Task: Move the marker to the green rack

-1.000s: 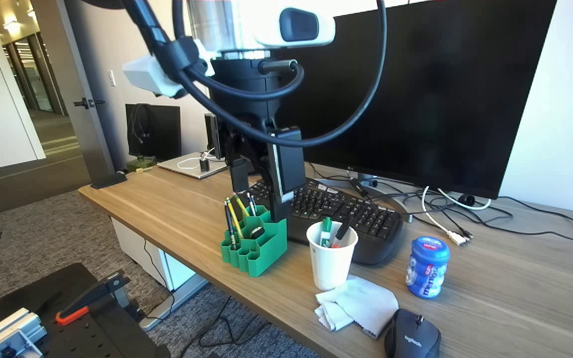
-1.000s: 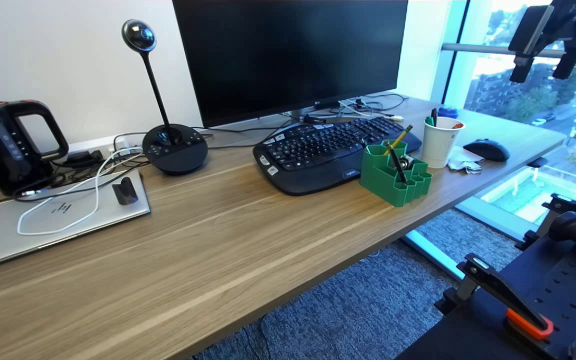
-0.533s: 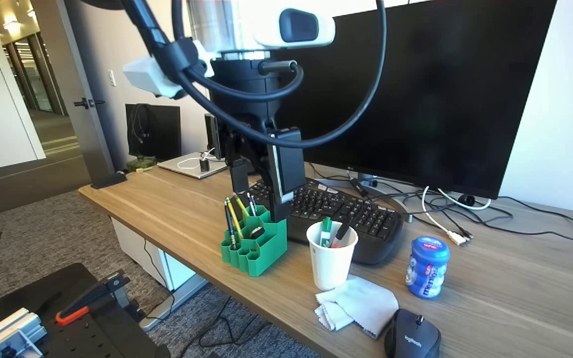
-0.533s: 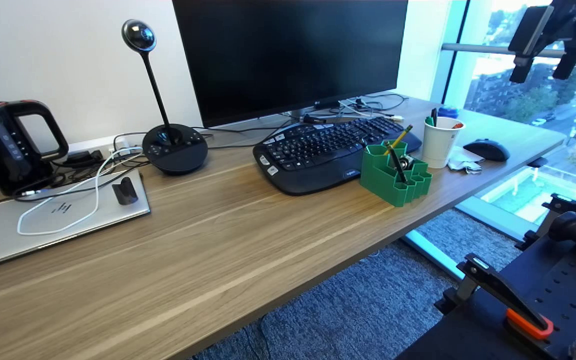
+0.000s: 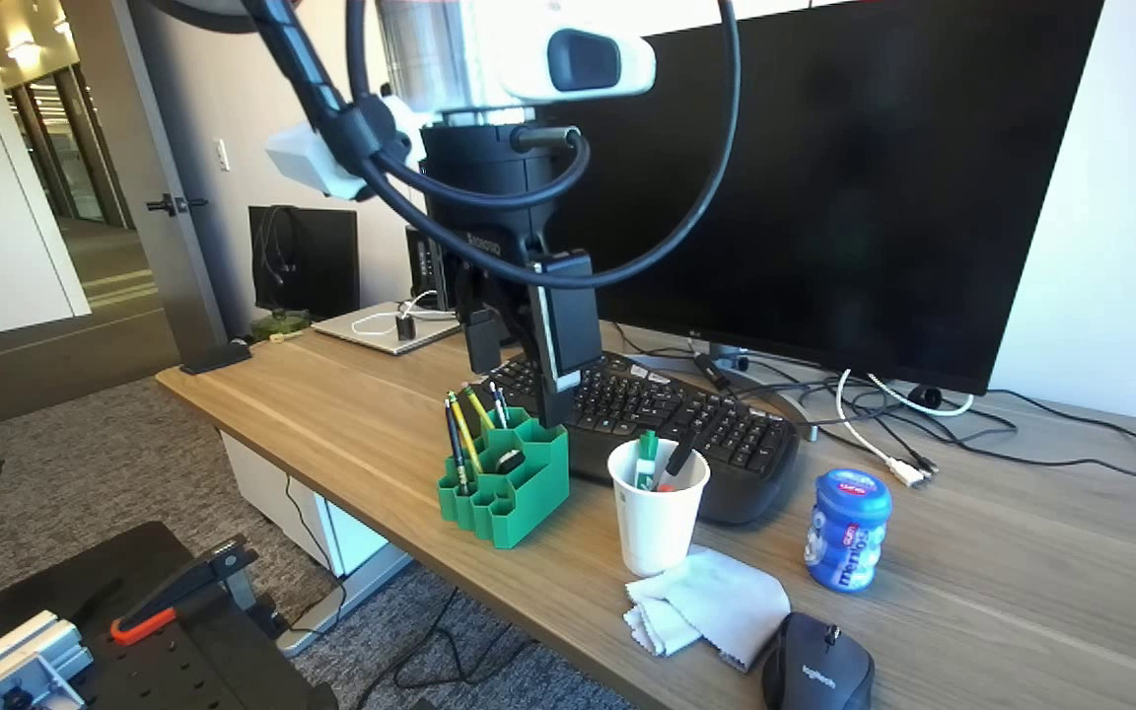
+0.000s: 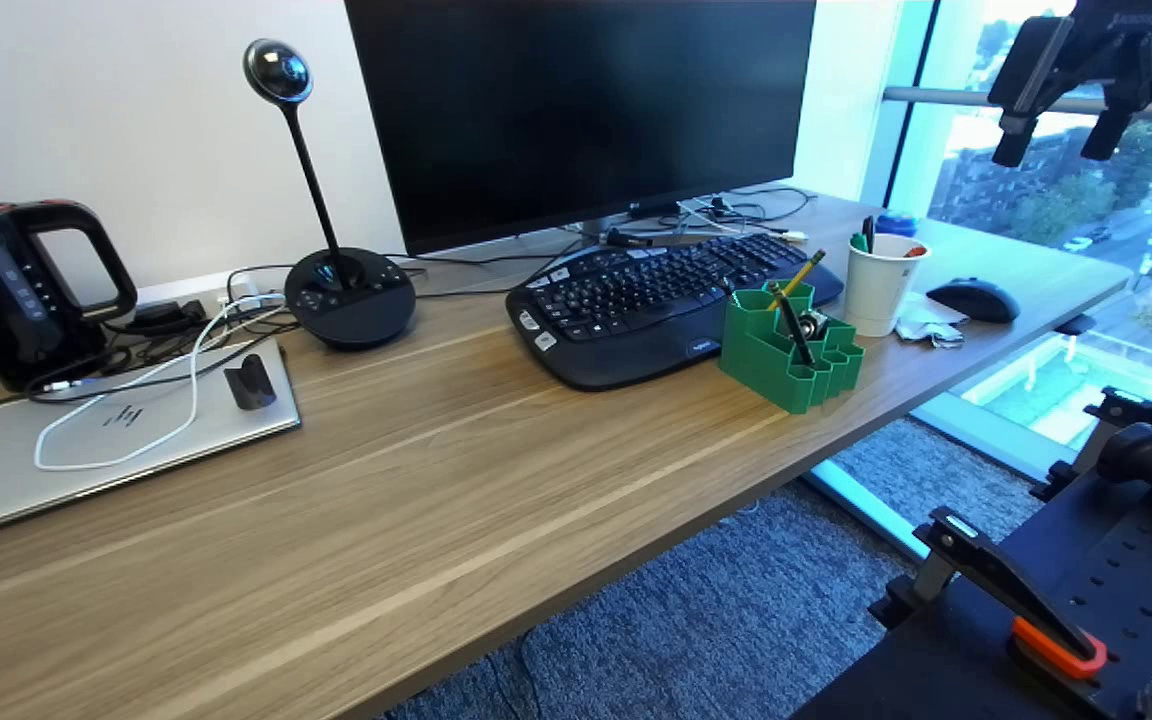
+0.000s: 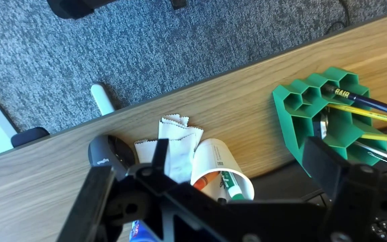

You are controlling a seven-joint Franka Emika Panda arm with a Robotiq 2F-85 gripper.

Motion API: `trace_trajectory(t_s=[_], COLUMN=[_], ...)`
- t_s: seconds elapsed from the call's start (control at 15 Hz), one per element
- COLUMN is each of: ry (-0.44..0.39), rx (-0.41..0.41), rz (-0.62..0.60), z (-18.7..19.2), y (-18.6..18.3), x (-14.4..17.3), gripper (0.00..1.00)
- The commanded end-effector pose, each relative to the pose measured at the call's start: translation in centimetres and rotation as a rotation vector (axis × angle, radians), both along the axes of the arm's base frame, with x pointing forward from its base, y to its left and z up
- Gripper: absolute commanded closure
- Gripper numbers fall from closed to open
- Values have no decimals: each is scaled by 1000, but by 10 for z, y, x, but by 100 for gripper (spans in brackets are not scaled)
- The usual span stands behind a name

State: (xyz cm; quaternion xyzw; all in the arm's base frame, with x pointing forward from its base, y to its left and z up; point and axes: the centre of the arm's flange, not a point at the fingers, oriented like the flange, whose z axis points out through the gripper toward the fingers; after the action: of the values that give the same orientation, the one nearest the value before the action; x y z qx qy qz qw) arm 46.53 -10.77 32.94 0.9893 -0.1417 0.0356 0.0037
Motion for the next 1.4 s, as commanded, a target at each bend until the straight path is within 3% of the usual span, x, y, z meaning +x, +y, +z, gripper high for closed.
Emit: trace_trajectory(t_s=[0.0, 0.67, 1.33], ry=[-17, -15, 33], rx=[-13, -56, -101], rz=[-31, -201, -204], z=[-5, -12, -36], y=[7, 1, 6], x=[24, 80, 97], gripper=[0, 0, 0])
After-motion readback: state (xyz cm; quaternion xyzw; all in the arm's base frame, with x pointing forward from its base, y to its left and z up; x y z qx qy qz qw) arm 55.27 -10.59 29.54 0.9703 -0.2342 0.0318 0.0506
